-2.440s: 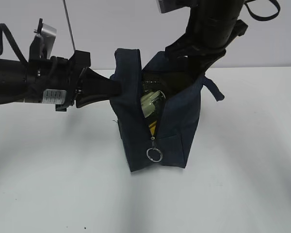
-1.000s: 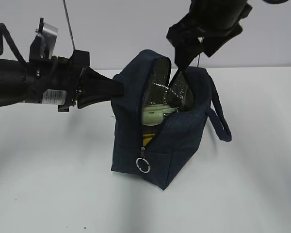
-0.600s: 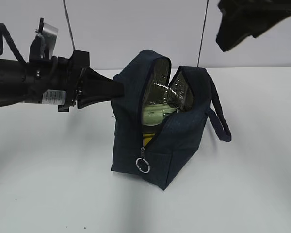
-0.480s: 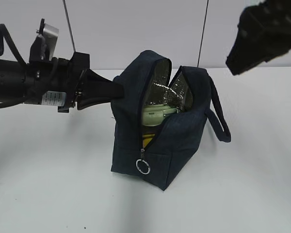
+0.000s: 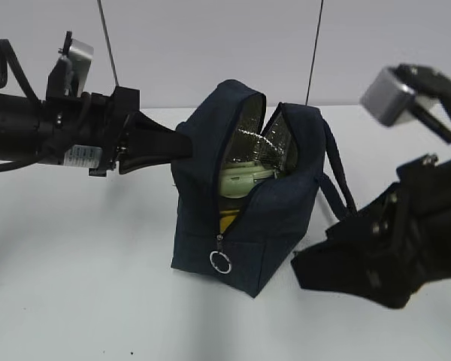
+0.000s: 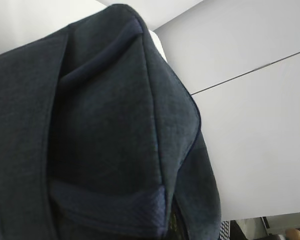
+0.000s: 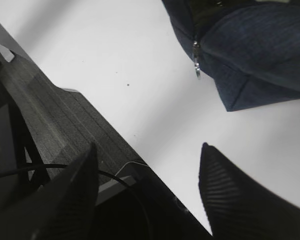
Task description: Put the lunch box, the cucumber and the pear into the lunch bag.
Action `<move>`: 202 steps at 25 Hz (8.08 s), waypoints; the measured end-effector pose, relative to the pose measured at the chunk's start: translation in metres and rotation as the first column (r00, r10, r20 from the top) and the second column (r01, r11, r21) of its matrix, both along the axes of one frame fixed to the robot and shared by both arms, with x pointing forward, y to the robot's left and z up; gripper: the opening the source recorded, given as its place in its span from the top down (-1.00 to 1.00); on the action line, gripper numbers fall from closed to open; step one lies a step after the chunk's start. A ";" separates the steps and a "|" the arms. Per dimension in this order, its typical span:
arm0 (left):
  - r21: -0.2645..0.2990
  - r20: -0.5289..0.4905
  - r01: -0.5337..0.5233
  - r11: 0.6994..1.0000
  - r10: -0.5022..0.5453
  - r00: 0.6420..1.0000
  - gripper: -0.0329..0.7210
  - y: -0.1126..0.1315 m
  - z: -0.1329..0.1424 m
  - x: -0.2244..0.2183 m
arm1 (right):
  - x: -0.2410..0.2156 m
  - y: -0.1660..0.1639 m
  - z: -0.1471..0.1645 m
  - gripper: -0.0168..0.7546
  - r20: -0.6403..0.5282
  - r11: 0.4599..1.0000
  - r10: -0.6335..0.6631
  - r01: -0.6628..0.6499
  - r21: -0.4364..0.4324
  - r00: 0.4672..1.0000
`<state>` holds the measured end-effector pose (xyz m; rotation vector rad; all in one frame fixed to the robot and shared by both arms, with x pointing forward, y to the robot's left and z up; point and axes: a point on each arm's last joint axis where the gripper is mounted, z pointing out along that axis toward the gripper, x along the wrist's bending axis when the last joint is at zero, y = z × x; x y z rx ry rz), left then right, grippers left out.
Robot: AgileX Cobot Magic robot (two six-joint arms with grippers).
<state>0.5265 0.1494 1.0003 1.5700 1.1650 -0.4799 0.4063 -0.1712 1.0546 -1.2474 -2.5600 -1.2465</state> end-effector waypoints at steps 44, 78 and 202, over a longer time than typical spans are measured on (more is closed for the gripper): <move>0.107 0.064 0.072 0.992 -0.079 0.995 0.27 0.001 -0.018 0.002 | 0.014 0.023 -0.118 -0.18 0.249 0.948 0.298 -0.317 0.038 0.921; 0.086 0.059 0.096 0.992 -0.101 0.993 0.28 -0.001 -0.017 0.000 | 0.087 0.054 -0.144 -0.18 0.305 0.934 0.354 -0.352 -0.064 0.884; 0.073 0.056 0.123 0.990 -0.127 0.990 -0.06 -0.002 -0.016 -0.002 | 0.082 0.047 -0.023 0.94 0.547 0.972 0.171 -0.231 0.042 0.820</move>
